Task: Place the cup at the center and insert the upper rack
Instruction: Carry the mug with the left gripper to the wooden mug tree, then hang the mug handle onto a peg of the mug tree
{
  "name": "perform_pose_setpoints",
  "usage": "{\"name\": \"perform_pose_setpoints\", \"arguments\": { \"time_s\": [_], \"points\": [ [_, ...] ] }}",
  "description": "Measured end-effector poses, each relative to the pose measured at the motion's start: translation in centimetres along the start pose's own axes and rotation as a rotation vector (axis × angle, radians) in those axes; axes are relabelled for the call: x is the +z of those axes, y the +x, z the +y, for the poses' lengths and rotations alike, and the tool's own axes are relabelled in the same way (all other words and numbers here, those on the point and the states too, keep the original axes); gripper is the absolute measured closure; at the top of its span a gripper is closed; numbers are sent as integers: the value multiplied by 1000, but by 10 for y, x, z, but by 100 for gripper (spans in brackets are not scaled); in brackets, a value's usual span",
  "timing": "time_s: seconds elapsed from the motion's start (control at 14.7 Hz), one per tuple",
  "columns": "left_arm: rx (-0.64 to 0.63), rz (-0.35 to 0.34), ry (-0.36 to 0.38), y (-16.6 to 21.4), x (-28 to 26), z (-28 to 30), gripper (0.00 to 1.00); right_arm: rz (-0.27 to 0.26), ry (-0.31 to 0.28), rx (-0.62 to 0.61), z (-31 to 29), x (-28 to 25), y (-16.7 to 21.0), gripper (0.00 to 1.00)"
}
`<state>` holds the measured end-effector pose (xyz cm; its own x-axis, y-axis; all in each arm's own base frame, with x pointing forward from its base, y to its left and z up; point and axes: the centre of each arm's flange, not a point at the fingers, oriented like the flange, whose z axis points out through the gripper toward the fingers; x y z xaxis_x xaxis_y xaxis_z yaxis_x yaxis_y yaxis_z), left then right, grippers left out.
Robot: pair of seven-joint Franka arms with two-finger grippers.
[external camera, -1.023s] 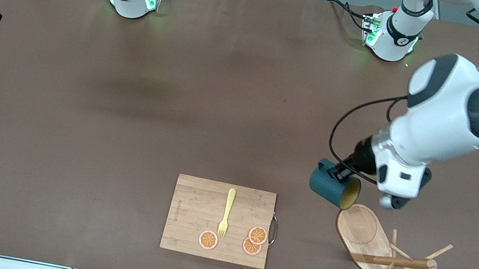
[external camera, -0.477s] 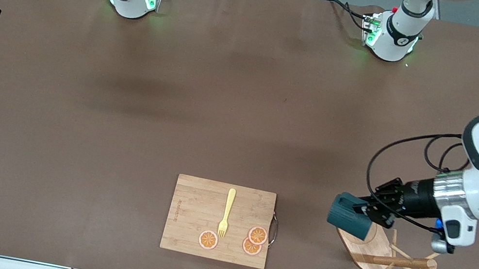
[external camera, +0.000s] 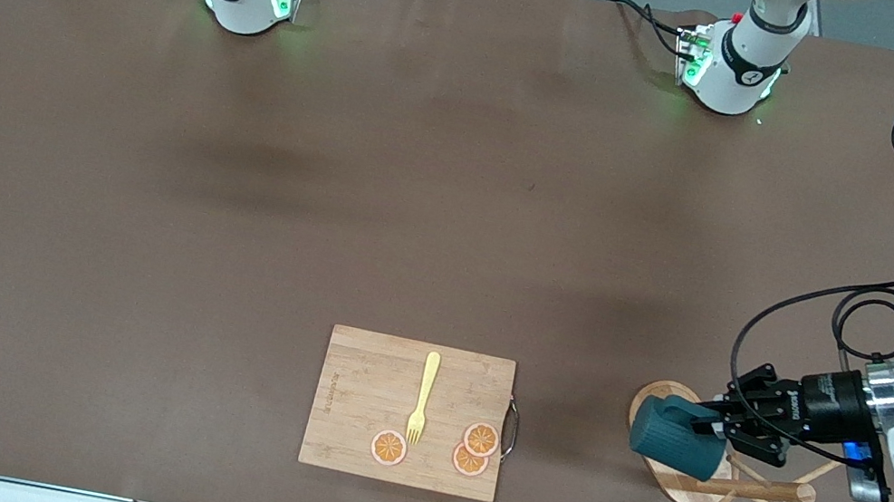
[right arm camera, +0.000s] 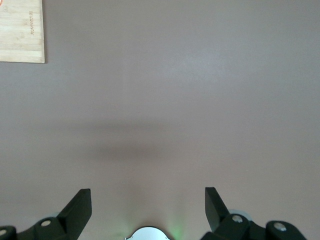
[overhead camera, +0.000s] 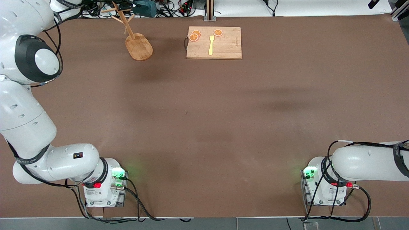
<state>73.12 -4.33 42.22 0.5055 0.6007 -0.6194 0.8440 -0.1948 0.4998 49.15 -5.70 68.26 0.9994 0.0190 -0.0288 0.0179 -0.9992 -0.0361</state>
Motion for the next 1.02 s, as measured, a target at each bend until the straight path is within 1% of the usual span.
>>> {"name": "perform_pose_setpoints", "arguments": {
  "time_s": [0.14, 0.34, 0.61, 0.89, 1.02],
  "points": [
    [-21, -17, -30, 15, -6, -5, 79, 5, -1, 0, 0, -3, -1, 0],
    [-46, -20, -45, 29, -11, -10, 79, 8, -1, -3, -2, -5, -1, 0],
    [-85, -26, -90, 57, -28, -21, 79, 9, -2, -9, -5, -5, -1, 0],
    [-48, -36, -114, 81, -30, -33, 79, 11, -3, -9, -5, -6, -1, 0],
    [-45, -41, -113, 89, -26, -39, 79, 13, -3, -9, -5, -7, -1, 0]
  ]
}}
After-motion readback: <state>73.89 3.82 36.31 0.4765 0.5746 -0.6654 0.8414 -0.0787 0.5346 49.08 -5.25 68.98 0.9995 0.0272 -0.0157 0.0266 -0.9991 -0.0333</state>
